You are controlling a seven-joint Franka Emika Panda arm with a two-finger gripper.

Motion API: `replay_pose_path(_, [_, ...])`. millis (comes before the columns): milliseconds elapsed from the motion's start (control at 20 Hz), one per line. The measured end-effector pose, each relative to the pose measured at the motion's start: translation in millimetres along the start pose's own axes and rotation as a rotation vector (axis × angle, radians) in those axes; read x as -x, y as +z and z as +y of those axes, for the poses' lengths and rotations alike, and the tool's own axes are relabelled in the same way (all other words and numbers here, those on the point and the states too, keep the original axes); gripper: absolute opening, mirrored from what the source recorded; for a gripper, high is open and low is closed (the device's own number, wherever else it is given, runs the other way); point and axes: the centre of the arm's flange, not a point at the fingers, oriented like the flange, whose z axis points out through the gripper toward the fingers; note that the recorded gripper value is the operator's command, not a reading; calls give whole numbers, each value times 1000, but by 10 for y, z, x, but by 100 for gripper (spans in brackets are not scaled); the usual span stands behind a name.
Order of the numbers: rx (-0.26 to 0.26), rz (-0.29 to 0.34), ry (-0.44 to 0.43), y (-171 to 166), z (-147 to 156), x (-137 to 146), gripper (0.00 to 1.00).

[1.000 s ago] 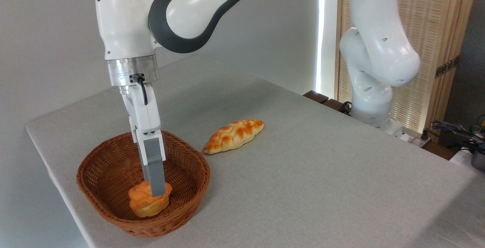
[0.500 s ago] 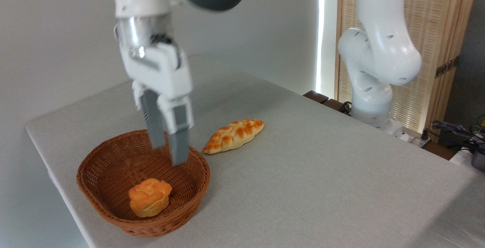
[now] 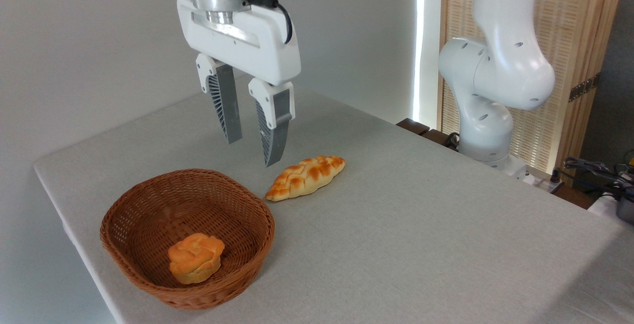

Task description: Put bread into the basket

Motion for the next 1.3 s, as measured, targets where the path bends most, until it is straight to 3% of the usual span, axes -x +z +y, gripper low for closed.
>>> replay_pose_path(1300, [7,-12,26,-39,-8,-54,100])
